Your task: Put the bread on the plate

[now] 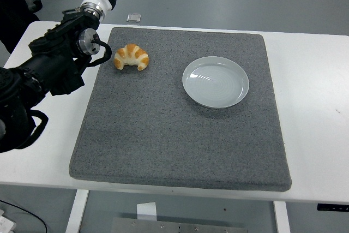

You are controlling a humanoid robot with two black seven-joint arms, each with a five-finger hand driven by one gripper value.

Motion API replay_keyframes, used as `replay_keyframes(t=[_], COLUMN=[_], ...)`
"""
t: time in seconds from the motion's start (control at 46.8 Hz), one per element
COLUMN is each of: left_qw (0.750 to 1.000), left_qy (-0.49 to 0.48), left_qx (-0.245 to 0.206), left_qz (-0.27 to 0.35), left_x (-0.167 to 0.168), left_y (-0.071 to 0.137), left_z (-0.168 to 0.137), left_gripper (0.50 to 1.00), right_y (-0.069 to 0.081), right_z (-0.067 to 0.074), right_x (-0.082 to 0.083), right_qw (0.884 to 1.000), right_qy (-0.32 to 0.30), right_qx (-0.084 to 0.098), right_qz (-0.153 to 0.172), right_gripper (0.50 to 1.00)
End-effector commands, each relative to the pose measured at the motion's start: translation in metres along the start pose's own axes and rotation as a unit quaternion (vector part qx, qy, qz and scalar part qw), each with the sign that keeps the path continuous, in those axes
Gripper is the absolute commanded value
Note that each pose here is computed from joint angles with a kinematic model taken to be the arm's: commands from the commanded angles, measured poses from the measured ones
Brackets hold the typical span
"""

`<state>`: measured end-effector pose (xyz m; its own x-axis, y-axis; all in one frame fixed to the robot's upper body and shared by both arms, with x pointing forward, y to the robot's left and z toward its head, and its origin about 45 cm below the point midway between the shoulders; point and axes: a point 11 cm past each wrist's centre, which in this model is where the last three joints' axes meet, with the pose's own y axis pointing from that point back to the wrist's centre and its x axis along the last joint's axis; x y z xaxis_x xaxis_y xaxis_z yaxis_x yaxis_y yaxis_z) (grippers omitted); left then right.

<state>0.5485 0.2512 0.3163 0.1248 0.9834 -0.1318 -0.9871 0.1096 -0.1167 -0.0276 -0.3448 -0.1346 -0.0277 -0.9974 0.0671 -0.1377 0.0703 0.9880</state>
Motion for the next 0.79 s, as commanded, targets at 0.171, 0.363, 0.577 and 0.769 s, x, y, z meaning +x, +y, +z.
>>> replay_keyframes(t=[0.171, 0.363, 0.577, 0.769], left_qw=[0.977, 0.943, 0.869, 0.822], left_qy=[-0.207, -0.317, -0.46, -0.521], left_qx=[0.018, 0.037, 0.08, 0.101], left_qz=[-0.052, -0.097, -0.164, -0.207], left_x=[0.01, 0.009, 0.012, 0.015], left_y=[-0.013, -0.012, -0.002, 0.008], left_z=[0.046, 0.052, 0.032, 0.025], left_gripper=[0.945, 0.898, 0.857, 0.93], right_y=[0.0, 0.0, 0.0, 0.0], right_z=[0.0, 0.0, 0.0, 0.0], right_x=[0.0, 0.0, 0.0, 0.0], right_qw=[1.0, 1.0, 1.0, 1.0], right_qy=[0.0, 0.0, 0.0, 0.0], right_qx=[0.0, 0.0, 0.0, 0.0], right_qz=[0.0, 0.0, 0.0, 0.0], right_gripper=[0.932, 0.932, 0.932, 0.932])
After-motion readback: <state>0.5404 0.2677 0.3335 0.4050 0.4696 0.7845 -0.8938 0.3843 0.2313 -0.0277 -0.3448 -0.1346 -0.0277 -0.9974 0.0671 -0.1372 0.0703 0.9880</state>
